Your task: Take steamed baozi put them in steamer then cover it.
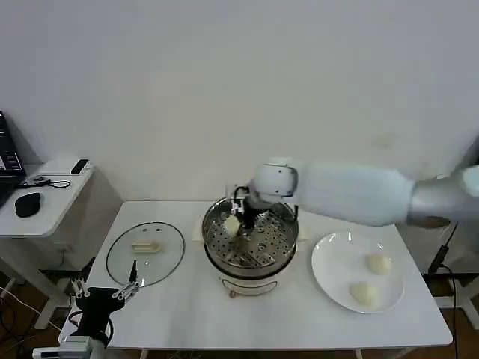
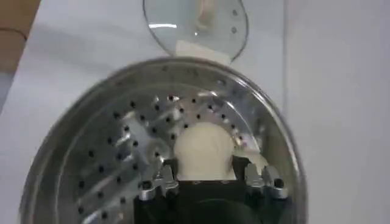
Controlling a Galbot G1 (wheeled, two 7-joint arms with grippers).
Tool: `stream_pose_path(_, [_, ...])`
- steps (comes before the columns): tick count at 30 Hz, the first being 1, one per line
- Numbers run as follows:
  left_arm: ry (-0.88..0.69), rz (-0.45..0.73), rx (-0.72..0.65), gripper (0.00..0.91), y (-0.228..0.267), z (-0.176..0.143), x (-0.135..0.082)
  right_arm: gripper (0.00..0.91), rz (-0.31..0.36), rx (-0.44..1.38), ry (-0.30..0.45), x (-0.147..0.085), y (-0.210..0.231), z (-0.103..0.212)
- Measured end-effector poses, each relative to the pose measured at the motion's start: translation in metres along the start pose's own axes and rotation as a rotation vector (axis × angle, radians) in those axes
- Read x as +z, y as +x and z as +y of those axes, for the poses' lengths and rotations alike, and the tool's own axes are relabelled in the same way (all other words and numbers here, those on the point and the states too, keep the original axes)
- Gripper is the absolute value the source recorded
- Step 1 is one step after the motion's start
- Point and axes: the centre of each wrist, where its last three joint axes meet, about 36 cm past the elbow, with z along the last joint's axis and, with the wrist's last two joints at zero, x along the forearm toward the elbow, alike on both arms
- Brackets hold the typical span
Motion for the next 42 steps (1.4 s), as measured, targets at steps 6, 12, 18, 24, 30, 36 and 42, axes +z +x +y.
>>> stream_pose_path(6, [0.001,0.002,-0.001,0.907,0.001,0.000,0.001,0.605,0.008,-0.014,-0.015,-0.012,-0.022,0.001])
stream_pose_path(12, [0.001,0.003,0.001,0.907,0.001,-0.001,0.001,0.605,0.012,-0.003,-0.030,-0.017,-0.030,-0.004])
stream_pose_path(18, [0.002,0.004,0.004,0.907,0.001,-0.002,0.002,0.907,0.011,-0.001,-0.046,-0.020,-0.031,-0.006])
stream_pose_path(24, [0.007,0.007,0.009,0.907,0.002,-0.004,0.003,0.907,0.003,-0.001,-0.042,-0.021,-0.022,-0.008])
stream_pose_path(30, [0.014,0.006,0.014,0.907,0.000,-0.007,0.003,0.907,0.009,0.011,0.002,-0.012,0.005,-0.012])
stream_pose_path(36, [0.015,0.009,0.022,0.907,0.000,-0.009,0.004,0.907,0.032,0.031,0.076,0.017,0.048,-0.017])
stream_pose_path(42, [0.014,0.014,0.032,0.907,-0.002,-0.011,0.007,0.907,0.056,0.033,0.137,0.069,0.093,-0.009])
